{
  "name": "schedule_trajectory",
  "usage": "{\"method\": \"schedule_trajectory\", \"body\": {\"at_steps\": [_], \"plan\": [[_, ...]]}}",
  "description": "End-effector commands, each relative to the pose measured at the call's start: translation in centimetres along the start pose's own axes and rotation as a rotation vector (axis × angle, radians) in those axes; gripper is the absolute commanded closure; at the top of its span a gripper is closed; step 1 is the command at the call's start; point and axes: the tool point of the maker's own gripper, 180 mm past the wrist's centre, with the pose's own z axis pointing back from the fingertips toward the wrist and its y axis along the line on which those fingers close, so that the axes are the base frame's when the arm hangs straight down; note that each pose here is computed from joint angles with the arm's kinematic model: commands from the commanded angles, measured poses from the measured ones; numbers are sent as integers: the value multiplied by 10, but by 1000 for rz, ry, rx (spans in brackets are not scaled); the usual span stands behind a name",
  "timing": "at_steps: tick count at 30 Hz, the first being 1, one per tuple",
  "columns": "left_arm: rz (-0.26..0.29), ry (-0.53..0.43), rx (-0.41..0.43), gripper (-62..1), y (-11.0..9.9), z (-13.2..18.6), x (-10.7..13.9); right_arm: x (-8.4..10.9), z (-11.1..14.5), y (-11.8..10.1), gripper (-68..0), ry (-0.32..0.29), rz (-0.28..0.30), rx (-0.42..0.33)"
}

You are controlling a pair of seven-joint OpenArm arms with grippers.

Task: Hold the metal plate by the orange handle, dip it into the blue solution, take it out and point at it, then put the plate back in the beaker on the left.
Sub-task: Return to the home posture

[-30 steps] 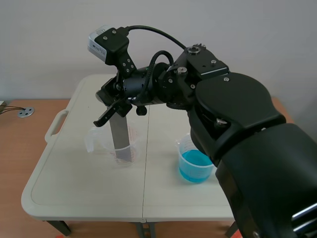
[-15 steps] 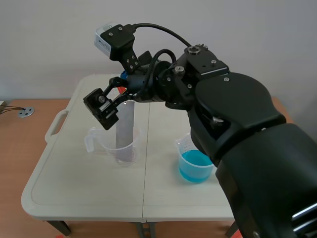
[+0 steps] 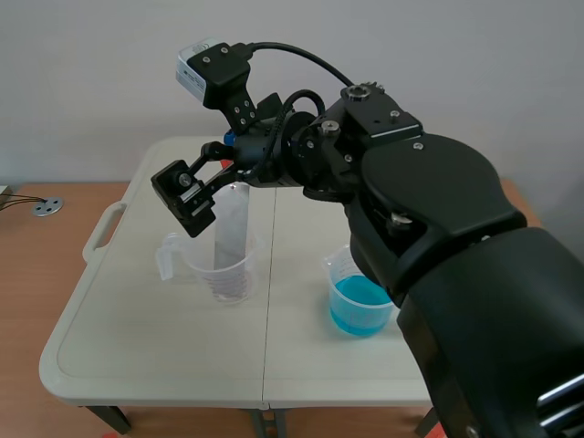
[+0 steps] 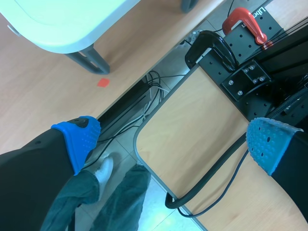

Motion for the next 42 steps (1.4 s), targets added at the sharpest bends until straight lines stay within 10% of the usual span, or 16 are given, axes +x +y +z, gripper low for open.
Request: {"method": "schedule_trajectory", "body": {"at_steps": [1,8,24,42], "plan": [[4,-22,-4,-623,-2,0,5,21,0,-3,-665,-47,13,0],[18,-64,1,-623,0,-1,13,29,16,-16,-665,-52,12,-56],[-3,-577,202,-623,50,11,164,20,120,-56,-665,-103,43,-235],[6,-756,199,-623,21,-13,234,-23,216,-59,-665,-66,-50,-341]]}}
